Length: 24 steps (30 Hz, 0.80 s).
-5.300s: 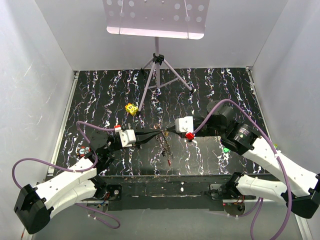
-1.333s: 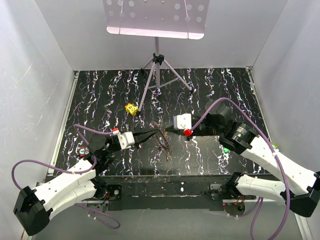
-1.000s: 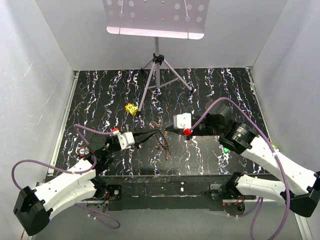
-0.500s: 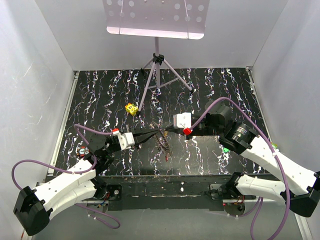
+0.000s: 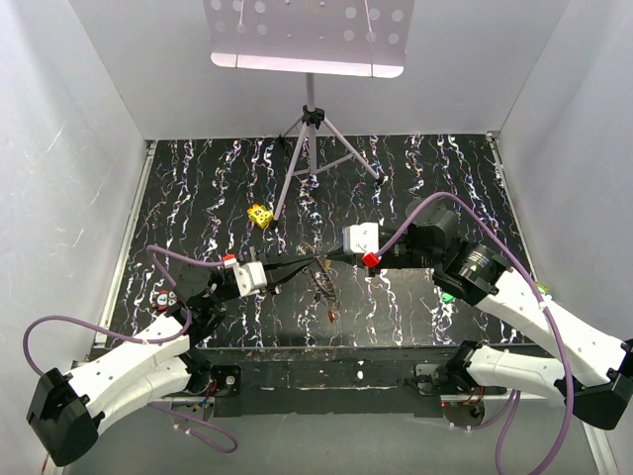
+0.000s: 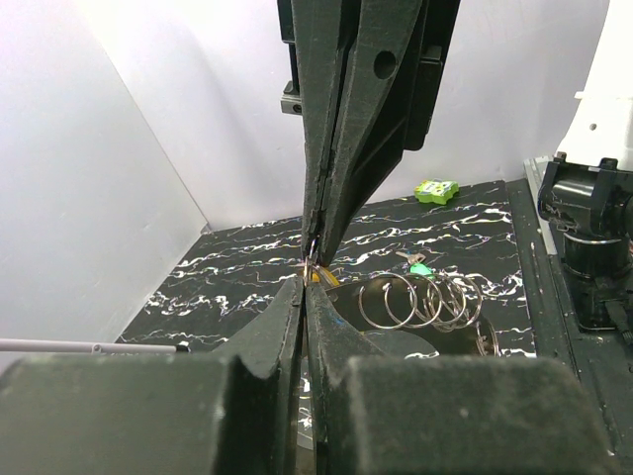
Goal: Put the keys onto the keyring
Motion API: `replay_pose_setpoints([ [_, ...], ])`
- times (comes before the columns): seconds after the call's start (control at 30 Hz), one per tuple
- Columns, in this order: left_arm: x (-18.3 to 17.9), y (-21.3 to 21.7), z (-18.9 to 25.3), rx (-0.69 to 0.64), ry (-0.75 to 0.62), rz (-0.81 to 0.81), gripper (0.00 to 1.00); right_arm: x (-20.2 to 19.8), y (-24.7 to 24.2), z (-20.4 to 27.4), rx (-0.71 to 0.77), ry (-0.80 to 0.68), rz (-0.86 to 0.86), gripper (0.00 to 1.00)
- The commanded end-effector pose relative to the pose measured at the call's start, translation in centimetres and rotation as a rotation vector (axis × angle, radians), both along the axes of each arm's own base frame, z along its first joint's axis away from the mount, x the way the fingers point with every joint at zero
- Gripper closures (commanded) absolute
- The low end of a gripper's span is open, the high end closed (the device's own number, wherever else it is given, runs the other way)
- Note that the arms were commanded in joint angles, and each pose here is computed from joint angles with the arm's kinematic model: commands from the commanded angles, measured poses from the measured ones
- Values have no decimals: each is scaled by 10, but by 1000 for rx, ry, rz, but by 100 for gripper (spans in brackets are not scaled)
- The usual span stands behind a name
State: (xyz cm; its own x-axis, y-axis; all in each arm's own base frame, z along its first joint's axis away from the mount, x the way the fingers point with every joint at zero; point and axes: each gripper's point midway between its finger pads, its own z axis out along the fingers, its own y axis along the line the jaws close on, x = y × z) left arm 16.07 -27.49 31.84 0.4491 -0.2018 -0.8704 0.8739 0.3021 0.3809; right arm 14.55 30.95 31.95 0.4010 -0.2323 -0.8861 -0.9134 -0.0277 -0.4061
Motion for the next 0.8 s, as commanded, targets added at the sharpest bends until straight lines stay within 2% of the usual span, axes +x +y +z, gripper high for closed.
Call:
replay_pose_setpoints([
  [0.0, 0, 2, 8, -19, -27, 13, 100, -2, 4, 16, 54, -27, 18, 99],
  [0.77, -2, 0, 6, -12, -24, -6, 100, -4, 8, 18, 70, 7, 23, 99],
])
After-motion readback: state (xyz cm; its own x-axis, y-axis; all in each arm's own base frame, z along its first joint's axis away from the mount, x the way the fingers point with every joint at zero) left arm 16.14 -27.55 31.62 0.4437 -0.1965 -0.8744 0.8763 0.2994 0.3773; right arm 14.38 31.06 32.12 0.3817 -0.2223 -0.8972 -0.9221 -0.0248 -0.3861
